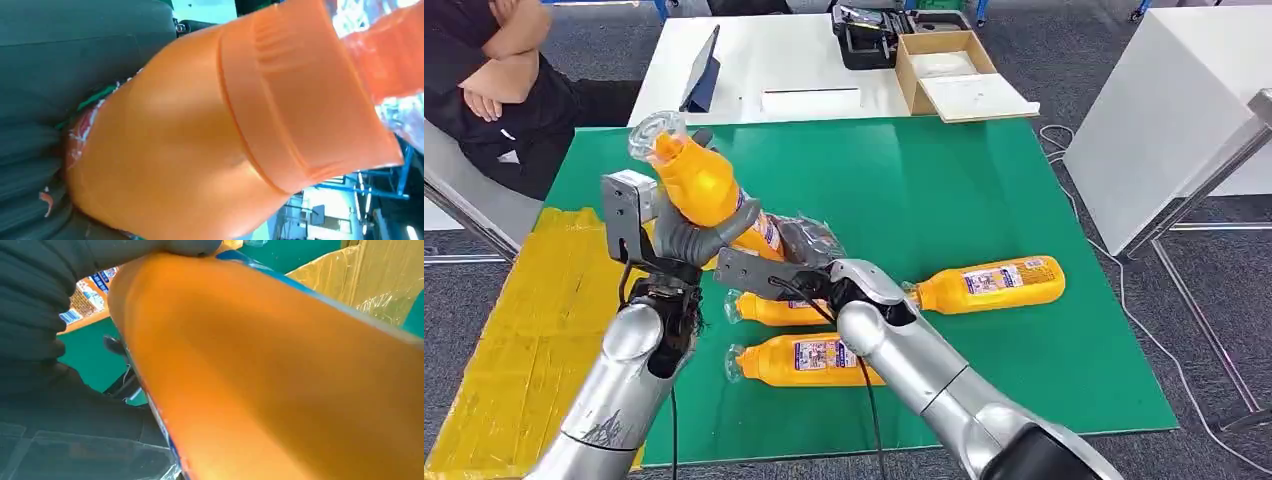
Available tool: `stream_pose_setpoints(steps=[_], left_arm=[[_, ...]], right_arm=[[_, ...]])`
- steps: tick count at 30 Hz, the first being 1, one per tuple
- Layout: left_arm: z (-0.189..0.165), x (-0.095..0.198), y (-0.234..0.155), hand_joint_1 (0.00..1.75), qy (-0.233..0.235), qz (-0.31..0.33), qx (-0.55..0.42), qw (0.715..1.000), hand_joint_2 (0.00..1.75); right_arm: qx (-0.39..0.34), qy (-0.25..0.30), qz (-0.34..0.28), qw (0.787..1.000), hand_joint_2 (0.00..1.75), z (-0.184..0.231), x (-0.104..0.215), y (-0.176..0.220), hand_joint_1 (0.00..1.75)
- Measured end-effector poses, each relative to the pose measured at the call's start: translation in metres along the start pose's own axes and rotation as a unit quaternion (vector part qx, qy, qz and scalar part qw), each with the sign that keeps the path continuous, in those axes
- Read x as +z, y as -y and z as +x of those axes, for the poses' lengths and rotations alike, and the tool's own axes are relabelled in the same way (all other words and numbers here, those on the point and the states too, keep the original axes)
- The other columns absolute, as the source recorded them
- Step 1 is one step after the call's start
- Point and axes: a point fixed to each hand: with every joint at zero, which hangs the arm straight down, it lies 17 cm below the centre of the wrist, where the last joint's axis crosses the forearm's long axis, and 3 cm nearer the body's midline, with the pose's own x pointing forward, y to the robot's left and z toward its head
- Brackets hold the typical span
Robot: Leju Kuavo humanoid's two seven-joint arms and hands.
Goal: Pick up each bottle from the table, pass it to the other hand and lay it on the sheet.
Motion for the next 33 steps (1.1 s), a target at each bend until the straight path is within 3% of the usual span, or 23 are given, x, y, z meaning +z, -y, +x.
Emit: stream_pose_setpoints(steps=[10,18,32,33], left_arm=[[-0.001,0.001,0.014,1.75,-0.019,-0.053,0.038,0.998,1.75],[-0.001,0.010,0.017,1.75,-0.068,-0.110,0.198,0.972,1.75],[0.002,0.017,0.007,1.75,-0.084,-0.128,0.288,0.945,1.75],[0.002,0.017,0.007,1.75,-0.086,-0.129,0.297,0.942,1.75]], right_arm=[[0.000,-0.003,0.001,1.000,1.75,-0.002,0.001,-0.002,1.75],[0.005,-0.006,0.009,1.000,1.75,-0.004,0.002,-0.007,1.75],[0.003,-0.001,0.008,1.000,1.75,0.003,0.006,-0.008,1.75],[0.005,-0.005,0.005,1.000,1.75,0.001,0.006,-0.006,1.59]])
